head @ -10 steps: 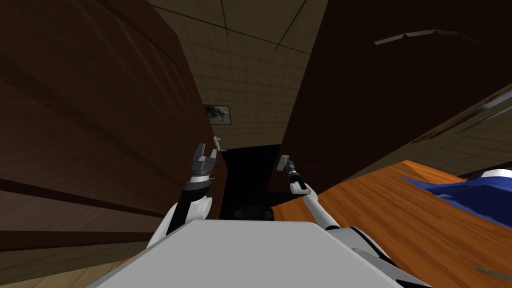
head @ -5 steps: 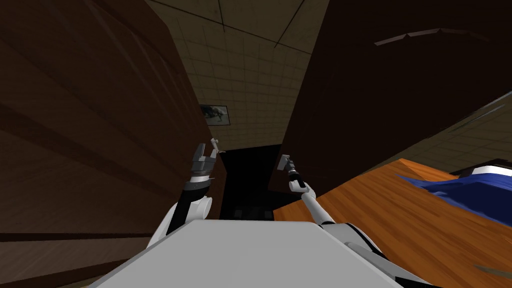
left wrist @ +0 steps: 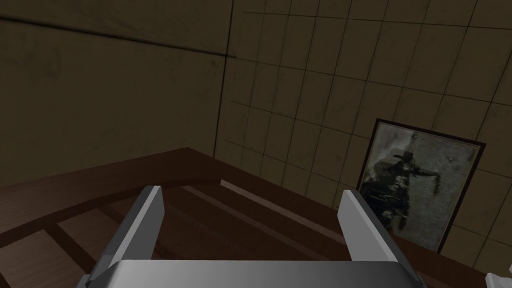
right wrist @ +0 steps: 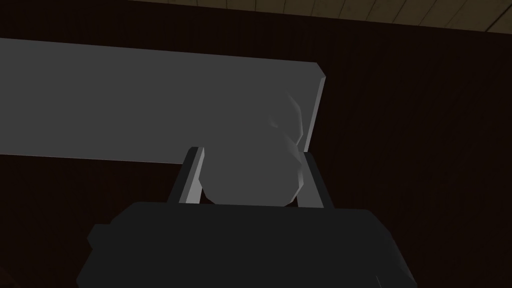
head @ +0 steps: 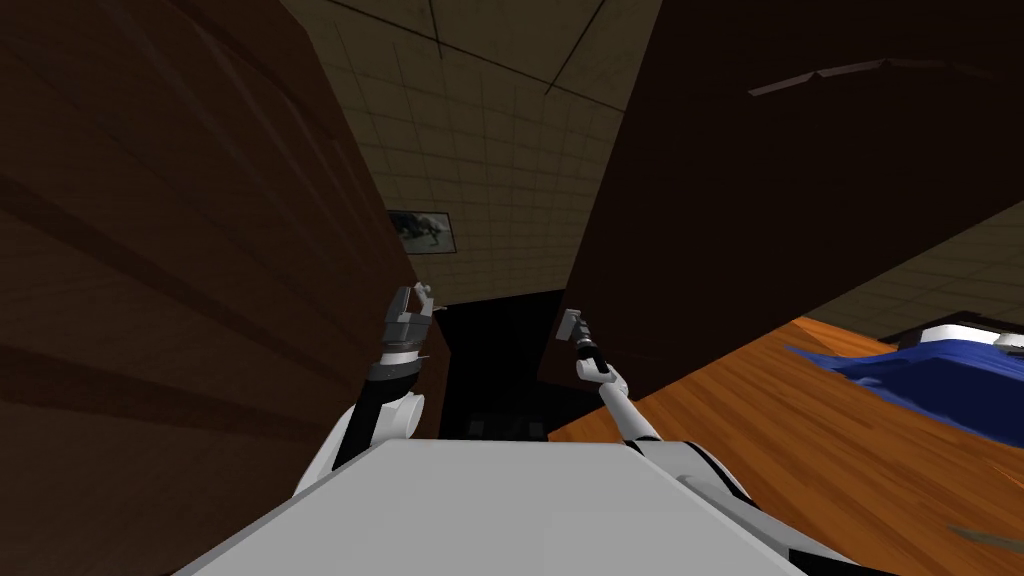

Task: Push the door open

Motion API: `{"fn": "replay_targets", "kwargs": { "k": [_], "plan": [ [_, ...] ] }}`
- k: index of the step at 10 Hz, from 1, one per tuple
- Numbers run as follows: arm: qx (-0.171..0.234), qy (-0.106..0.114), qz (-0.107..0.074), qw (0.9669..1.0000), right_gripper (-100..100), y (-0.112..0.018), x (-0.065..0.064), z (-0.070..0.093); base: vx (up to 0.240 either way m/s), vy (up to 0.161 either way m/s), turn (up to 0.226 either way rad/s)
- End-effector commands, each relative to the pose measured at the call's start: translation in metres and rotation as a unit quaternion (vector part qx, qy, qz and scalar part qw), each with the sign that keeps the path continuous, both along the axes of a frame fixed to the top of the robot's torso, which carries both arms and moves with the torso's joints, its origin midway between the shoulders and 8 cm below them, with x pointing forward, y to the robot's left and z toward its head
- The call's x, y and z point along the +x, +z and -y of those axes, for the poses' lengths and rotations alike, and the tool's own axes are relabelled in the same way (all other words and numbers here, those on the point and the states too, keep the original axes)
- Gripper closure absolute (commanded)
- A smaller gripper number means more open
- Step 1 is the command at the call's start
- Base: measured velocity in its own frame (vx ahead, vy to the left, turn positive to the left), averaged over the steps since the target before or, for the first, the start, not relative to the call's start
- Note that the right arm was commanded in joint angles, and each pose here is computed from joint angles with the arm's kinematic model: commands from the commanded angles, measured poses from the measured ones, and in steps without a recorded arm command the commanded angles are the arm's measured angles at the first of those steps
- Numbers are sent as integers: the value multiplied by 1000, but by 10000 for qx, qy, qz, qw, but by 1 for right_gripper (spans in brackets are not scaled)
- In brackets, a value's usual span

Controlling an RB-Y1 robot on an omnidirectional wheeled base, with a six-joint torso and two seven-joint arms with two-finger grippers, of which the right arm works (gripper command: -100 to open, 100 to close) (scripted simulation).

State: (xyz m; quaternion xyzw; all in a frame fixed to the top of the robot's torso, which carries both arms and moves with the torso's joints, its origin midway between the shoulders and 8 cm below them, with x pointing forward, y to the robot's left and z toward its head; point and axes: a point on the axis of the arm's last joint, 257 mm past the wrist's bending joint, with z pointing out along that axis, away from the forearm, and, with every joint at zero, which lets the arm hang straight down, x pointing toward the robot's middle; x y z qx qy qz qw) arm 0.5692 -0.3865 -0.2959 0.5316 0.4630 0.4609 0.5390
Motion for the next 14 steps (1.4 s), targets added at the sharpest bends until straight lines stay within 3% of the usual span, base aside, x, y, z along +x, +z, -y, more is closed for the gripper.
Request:
{"fn": "replay_targets", "kwargs": {
  "k": [1, 5, 14],
  "plan": [
    [-4, -121, 47, 9999, 100, 5, 5, 7, 189, 81, -79],
    [33, -238, -33, 9997, 100, -2, 5, 10, 151, 57, -52],
    [41, -649, 3, 9979, 100, 1, 11, 8, 183, 32, -105]
  ]
}}
